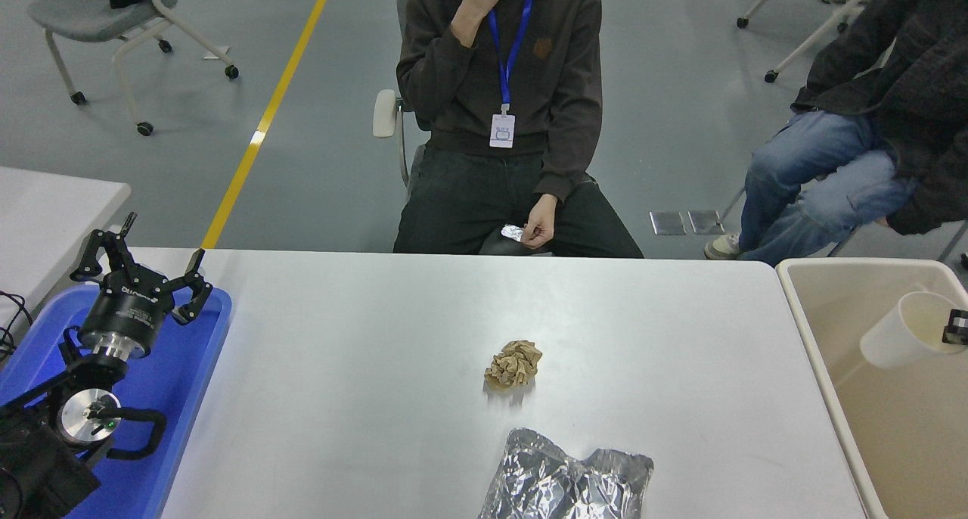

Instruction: Clean the table surface

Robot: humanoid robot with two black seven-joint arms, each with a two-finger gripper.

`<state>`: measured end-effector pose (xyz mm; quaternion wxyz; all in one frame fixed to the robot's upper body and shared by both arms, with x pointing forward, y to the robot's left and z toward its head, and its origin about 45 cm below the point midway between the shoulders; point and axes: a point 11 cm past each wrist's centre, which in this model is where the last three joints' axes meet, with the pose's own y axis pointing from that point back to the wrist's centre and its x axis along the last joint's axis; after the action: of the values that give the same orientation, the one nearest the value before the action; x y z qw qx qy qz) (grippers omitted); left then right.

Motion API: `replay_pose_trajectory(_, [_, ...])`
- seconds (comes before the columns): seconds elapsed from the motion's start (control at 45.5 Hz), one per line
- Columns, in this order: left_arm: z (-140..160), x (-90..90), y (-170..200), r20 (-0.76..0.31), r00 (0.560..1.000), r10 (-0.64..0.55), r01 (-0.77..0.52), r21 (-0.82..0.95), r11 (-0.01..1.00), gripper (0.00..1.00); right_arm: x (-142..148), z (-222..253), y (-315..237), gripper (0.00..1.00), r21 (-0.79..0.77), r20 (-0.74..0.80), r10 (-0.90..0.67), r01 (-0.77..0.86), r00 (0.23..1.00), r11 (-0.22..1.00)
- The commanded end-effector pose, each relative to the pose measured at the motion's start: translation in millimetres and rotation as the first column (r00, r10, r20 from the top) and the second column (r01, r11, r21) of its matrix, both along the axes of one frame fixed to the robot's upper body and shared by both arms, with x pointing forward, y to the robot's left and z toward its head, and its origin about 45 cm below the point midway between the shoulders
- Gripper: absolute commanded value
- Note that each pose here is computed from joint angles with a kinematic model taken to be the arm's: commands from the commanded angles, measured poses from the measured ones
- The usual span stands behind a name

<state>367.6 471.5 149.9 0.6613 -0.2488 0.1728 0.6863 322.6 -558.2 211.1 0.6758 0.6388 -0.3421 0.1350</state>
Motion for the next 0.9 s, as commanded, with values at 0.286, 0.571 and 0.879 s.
replay_pose_trajectory(0.286, [0,0.0,0,-0.001,1.0,0.0,0.0,0.0,1.0,1.0,3,-56,-39,0.0,-0.16,0.024,-0.064,0.067,0.998,0.985])
replay_pose_trajectory(0.571, [0,0.1,0,0.001,1.0,0.0,0.0,-0.001,1.0,1.0,-1,-79,-38,0.0,-0.238,0.027,-0.078,0.082,0.997,0.968])
replay_pose_trajectory(0.879, [0,-0.1,0,0.0,1.0,0.001,-0.001,0.0,1.0,1.0,0,-81,-37,0.0,-0.3,0.045,-0.019,0.032,0.999,0.953])
